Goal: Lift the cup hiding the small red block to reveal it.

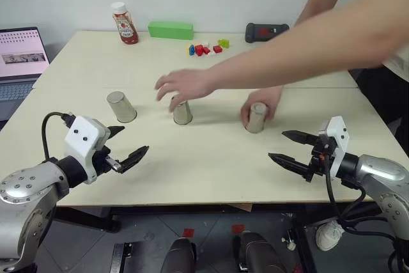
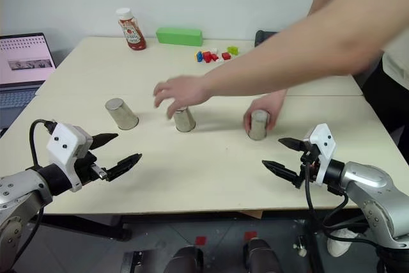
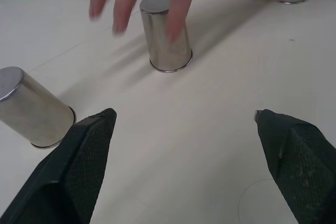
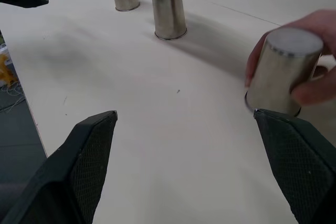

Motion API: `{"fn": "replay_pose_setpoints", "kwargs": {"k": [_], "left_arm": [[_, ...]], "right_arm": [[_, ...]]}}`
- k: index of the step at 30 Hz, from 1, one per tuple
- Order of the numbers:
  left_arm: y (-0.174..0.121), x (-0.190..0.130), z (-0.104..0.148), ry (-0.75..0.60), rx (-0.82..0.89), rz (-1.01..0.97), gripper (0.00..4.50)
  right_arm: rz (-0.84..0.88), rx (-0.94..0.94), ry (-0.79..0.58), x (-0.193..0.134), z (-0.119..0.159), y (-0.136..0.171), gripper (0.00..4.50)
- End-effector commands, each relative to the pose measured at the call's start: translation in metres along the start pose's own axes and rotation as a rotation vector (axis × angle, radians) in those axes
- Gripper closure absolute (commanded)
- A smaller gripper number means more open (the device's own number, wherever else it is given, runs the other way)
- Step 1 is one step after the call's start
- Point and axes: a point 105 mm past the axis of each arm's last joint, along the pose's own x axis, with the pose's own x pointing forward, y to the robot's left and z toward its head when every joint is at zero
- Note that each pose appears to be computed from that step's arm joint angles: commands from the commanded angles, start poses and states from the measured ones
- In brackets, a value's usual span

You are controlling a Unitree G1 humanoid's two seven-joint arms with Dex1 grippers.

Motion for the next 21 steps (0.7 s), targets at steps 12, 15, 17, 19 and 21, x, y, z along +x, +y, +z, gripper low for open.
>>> {"fn": "replay_pose_setpoints", "kwargs": {"k": [12,15,17,19,21], "left_arm": [[0.001,0.0,0.011,-0.033,0.035,0.005,0.0],[0.003,0.001,0.011,-0.04,0.022,0.021,0.0],[0.005,0.002,0.011,-0.046,0.011,0.03,0.0],[0.004,0.004,0.013,-0.059,-0.001,0.024,0.0],[0.003,0.006,0.015,-0.065,-0.015,0.016,0.0]], "right_arm": [[0.023,-0.046,-0.043,0.004,0.009,0.003,0.07],[0.032,-0.051,-0.049,0.005,0.013,0.005,0.07],[0.042,-0.057,-0.059,0.007,0.017,0.007,0.07],[0.057,-0.054,-0.074,0.01,0.022,0.01,0.07],[0.081,-0.048,-0.088,0.014,0.028,0.014,0.07]]}}
